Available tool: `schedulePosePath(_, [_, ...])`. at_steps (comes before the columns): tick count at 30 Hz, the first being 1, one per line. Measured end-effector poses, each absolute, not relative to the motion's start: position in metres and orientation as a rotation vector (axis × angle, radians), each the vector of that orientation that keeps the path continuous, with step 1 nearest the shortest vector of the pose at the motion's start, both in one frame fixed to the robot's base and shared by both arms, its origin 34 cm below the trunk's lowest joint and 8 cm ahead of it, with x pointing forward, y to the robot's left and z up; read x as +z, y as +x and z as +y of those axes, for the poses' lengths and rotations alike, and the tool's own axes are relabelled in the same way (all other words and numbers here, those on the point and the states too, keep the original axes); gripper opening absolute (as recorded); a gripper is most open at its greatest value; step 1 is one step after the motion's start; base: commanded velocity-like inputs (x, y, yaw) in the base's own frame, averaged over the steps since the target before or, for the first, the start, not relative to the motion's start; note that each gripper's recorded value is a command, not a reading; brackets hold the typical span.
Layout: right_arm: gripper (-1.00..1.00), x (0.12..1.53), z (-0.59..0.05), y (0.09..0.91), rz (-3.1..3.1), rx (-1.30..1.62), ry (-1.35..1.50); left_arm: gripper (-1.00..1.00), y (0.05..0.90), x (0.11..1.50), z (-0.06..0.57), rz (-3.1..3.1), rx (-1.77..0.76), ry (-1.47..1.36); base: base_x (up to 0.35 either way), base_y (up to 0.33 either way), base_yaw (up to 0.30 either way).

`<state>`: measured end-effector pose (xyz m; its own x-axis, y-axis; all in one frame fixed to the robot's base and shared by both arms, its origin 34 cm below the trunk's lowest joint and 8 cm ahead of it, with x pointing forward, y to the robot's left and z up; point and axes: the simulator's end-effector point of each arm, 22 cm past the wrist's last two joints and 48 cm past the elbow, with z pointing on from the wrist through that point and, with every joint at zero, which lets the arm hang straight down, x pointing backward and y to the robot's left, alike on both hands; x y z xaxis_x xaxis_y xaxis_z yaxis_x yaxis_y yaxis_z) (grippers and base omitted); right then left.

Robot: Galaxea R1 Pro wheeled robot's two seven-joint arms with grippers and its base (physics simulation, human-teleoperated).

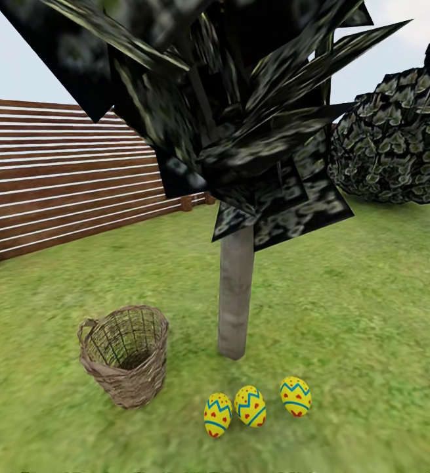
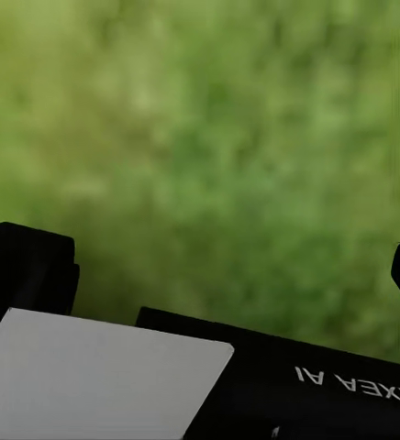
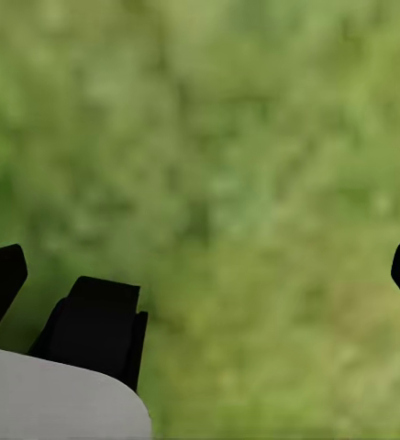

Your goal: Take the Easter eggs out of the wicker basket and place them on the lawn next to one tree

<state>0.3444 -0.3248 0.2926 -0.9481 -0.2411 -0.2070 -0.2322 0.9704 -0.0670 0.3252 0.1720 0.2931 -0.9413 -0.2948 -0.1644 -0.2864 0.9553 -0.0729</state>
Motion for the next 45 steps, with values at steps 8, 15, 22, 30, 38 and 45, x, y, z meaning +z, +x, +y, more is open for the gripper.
schedulePosePath(8, [1.0,0.289,-0.325,0.34,2.918,-0.059,-0.355,1.0,0.321,0.29,0.168,2.943,-0.106,-0.438,-0.271,0.0,0.0])
schedulePosePath(15, [1.0,0.287,-0.325,0.335,2.929,-0.059,-0.356,1.0,0.317,0.288,0.167,2.954,-0.106,-0.441,-0.255,0.0,0.0])
schedulePosePath(22, [1.0,0.297,-0.325,0.333,2.941,-0.057,-0.357,1.0,0.314,0.299,0.167,2.966,-0.104,-0.445,-0.007,0.0,0.0])
schedulePosePath(30, [1.0,0.298,-0.323,0.333,2.94,-0.051,-0.358,1.0,0.29,0.295,0.175,3.008,-0.068,-0.452,0.0,0.0,0.0])
schedulePosePath(38, [1.0,0.298,-0.323,0.334,2.934,-0.049,-0.361,1.0,0.283,0.292,0.191,3.023,-0.024,-0.451,0.0,0.0,0.0])
schedulePosePath(45, [1.0,0.298,-0.323,0.334,2.934,-0.049,-0.362,1.0,0.267,0.287,0.232,3.044,0.084,-0.453,0.0,0.0,0.0])
